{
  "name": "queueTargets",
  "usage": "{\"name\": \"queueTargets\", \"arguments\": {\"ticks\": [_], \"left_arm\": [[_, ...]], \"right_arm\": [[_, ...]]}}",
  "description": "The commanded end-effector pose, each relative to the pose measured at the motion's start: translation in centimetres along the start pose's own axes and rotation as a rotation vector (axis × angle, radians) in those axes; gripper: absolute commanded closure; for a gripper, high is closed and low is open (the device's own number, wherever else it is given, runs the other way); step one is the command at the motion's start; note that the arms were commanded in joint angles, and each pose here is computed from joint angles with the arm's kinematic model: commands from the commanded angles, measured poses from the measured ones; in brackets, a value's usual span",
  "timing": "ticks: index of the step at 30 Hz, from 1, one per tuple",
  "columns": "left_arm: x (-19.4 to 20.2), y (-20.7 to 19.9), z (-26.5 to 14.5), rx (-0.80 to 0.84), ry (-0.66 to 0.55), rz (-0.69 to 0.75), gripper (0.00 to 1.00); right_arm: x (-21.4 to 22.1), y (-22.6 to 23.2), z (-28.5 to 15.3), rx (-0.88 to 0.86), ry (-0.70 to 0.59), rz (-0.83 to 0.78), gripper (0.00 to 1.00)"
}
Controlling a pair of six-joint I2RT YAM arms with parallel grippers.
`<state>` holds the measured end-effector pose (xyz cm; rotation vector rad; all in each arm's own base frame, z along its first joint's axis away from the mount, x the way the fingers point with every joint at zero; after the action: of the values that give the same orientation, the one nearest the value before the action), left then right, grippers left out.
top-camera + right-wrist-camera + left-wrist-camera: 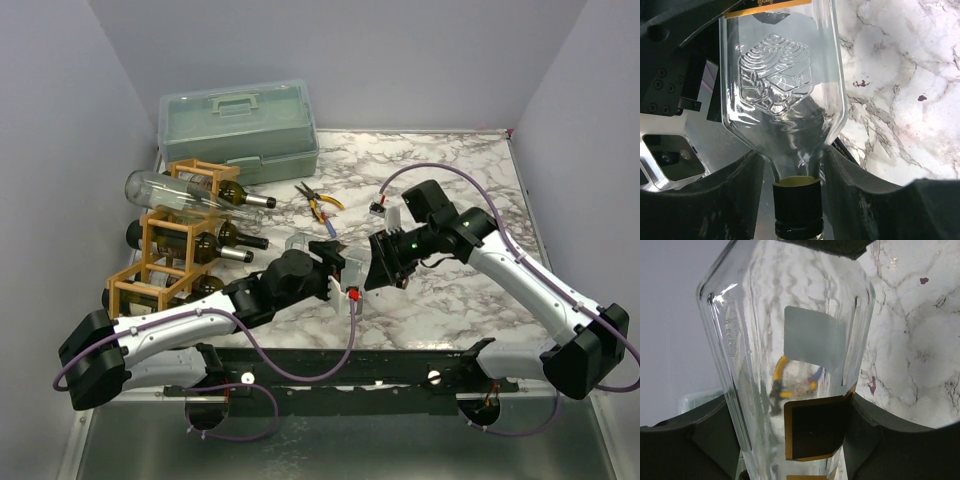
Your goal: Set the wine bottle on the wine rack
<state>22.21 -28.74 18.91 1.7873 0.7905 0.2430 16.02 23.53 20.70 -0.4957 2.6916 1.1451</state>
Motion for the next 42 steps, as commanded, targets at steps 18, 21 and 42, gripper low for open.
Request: {"name": "queueTargets", "arguments": {"ticks": [18,21,42], "left_arm": [[-2.0,5.2,-1.1,-0.186,-0.086,0.018,1.0],[-1.9,5.1,-1.0,-0.189,-0.082,0.008,0.95],[-3.8,6.6,-2.2,-0.243,-0.191,-0.114,0.01]], "right_arm": [[-0.5,0.4,1.2,-0.027,0.038,-0.039,0.91],[-1.5,0.3,0.8,0.0,-0.013,-0.073,1.0],[-5.3,-0.5,-0.7,0.062,-0.387,-0.064,1.0]]}}
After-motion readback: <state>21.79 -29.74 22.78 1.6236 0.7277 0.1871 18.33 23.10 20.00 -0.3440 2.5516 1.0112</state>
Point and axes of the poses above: each gripper's point midway between its finger pads, its own z axis out along the fingers, its own y axis along the line the jaws close on, x = y × z, the point moved 1 cm from there along -z, back along the fingers, and after that the axes turned 14 degrees about z, right-handed, at the moved point
